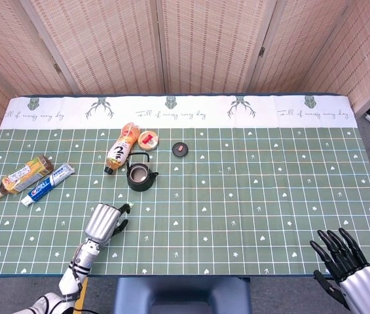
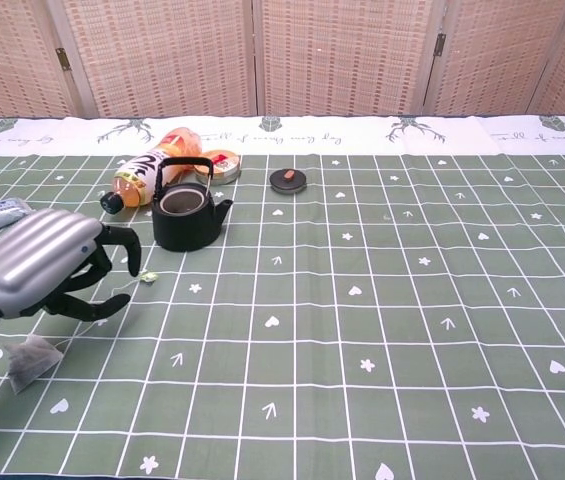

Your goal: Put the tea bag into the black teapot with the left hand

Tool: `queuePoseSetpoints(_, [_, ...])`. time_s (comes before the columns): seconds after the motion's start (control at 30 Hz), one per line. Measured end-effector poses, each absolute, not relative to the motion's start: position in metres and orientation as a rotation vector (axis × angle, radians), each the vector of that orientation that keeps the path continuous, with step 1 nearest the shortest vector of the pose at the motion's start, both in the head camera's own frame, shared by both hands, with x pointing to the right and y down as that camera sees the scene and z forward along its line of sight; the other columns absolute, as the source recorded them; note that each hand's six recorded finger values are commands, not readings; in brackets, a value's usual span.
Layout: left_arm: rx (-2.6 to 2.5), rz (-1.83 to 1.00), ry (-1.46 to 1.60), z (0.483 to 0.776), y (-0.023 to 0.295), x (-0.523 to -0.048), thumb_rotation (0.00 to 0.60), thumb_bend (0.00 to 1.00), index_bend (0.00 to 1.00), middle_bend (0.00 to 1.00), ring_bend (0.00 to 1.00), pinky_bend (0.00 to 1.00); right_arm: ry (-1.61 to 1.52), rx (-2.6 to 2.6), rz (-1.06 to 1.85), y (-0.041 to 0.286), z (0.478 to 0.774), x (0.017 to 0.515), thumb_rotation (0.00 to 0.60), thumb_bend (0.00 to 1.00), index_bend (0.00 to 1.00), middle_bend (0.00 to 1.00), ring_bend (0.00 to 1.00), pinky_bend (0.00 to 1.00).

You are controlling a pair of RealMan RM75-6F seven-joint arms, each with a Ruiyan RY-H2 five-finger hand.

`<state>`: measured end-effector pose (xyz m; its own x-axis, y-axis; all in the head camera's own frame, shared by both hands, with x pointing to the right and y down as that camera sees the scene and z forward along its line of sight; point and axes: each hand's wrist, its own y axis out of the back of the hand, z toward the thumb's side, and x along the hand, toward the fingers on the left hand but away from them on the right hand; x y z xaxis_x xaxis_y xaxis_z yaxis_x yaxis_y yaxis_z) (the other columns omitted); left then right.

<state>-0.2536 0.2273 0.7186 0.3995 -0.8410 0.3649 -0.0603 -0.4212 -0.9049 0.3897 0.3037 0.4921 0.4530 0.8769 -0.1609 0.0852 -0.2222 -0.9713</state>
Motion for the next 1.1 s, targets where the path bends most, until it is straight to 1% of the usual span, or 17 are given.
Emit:
queuePoseSetpoints(0.1, [-1.768, -1.128, 0.773, 0.726, 0.226, -0.251, 0.6, 0.36, 0.51, 1.0, 1.0, 1.0, -0.853, -1.636, 0.929, 0.303, 0.492, 0.391, 0.6, 0.36, 0.0, 0.0, 0.07, 0.0])
queuePoseSetpoints(0.3, [-1.753, -1.158, 0.774, 0.739, 0.218, -0.249, 0.6, 0.36, 0.49, 1.0, 1.0, 1.0, -0.853, -1.636, 0.928, 0.303, 0.492, 0.39, 0.6, 0.37, 0.0, 0.0, 0.07, 0.0])
queuePoseSetpoints(0.53, [-1.729, -1.195, 0.773, 0.749, 0.209, -0.254, 0.6, 0.36, 0.5, 1.0, 1.0, 1.0, -0.849, -1.637, 0.931, 0.302, 0.493, 0.39, 0.6, 0.37, 0.0, 0.0, 0.07, 0.0])
queuePoseSetpoints(1.1, [-1.714, -1.236, 0.75, 0.762, 0.204, -0.25, 0.6, 0.36, 0.5, 1.0, 1.0, 1.0, -0.846, -1.64, 0.93, 0.303, 0.494, 0.389, 0.6, 0.36, 0.0, 0.0, 0.07, 0.0])
